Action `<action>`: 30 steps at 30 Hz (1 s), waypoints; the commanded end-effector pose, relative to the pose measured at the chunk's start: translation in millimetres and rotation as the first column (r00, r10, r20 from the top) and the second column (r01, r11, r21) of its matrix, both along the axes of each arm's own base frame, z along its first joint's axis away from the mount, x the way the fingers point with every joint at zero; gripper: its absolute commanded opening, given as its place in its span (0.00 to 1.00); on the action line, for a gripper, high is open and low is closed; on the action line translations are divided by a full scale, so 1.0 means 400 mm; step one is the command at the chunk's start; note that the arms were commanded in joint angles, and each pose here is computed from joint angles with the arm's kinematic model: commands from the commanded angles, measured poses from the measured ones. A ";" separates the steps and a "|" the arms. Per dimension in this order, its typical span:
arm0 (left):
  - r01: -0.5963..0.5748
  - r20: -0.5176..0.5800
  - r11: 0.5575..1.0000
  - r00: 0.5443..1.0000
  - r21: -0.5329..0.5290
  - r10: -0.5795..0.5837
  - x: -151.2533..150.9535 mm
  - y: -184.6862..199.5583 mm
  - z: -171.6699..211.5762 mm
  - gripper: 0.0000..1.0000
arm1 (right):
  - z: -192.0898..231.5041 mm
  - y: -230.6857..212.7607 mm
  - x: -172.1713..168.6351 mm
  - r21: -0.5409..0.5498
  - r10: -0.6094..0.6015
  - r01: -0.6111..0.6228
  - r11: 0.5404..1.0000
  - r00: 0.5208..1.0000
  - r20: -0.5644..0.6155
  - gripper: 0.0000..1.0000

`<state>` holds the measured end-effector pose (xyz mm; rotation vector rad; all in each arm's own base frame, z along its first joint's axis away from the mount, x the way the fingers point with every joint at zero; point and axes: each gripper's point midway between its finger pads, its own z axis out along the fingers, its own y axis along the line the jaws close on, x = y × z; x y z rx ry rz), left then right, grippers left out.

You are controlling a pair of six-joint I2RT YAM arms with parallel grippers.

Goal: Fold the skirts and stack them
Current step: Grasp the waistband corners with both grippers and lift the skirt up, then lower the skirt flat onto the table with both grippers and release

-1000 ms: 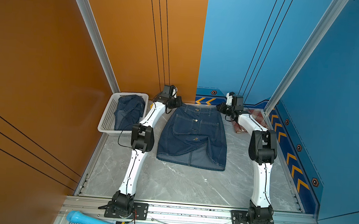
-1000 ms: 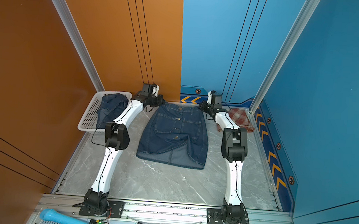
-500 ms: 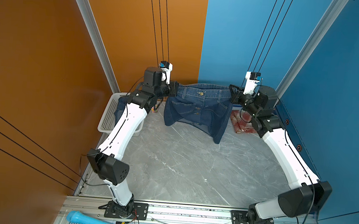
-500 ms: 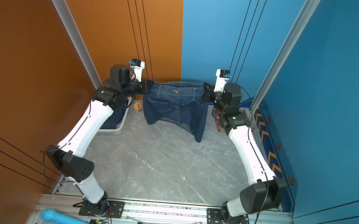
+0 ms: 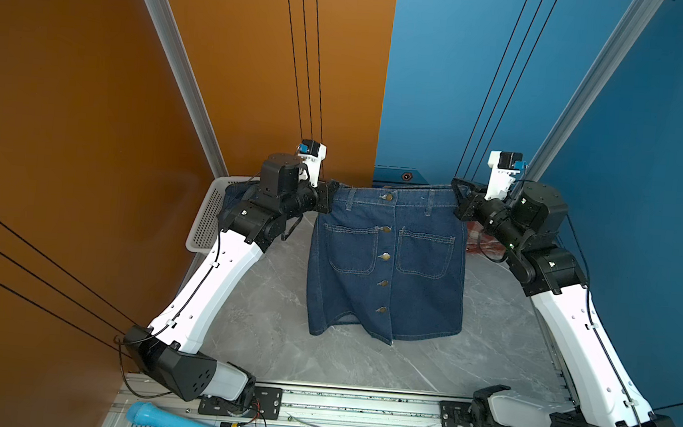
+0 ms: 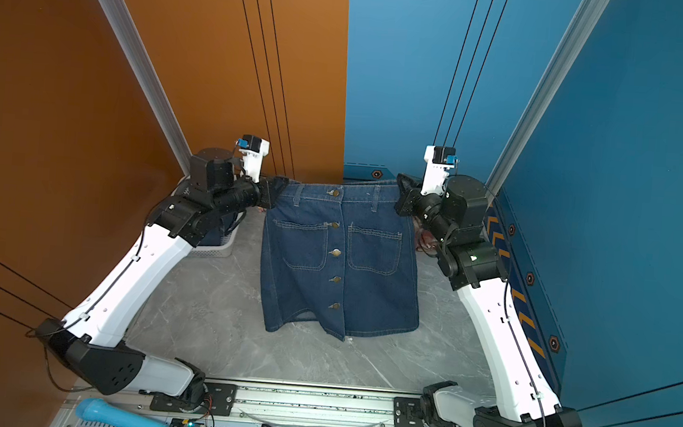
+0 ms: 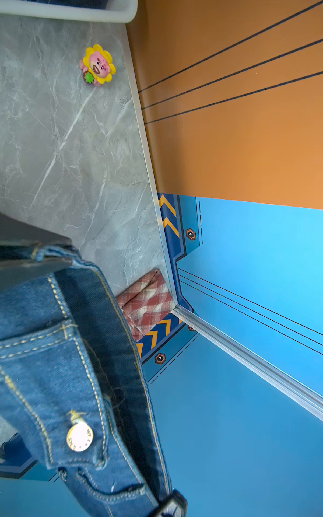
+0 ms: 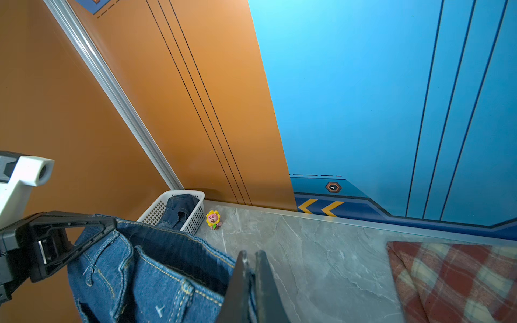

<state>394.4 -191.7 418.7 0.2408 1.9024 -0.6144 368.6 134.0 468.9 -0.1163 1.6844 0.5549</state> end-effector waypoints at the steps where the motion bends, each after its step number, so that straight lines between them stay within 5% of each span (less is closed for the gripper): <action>1: -0.119 0.030 0.992 0.993 0.050 0.118 0.013 0.076 0.006 0.00 | 0.094 -0.104 -0.030 0.003 -0.179 0.180 0.984 0.979 0.097 0.00; 15: -0.085 0.136 0.993 0.988 0.083 0.074 -0.247 0.067 0.047 0.00 | 0.067 -0.108 -0.304 -0.036 -0.127 0.132 0.991 0.984 0.122 0.00; 20: -0.072 0.173 0.993 0.983 0.095 0.055 -0.282 0.044 0.084 0.00 | 0.098 -0.125 -0.358 -0.037 -0.127 0.133 0.990 0.982 0.138 0.00; 24: -0.090 0.160 0.987 0.985 0.130 0.069 -0.212 0.017 0.090 0.00 | 0.102 -0.106 -0.290 -0.087 -0.148 0.156 0.984 0.984 0.101 0.00; 30: -0.103 -0.055 0.988 0.992 0.116 0.109 0.041 0.004 -0.127 0.00 | -0.074 -0.050 0.015 -0.045 -0.095 0.091 0.995 0.992 -0.088 0.00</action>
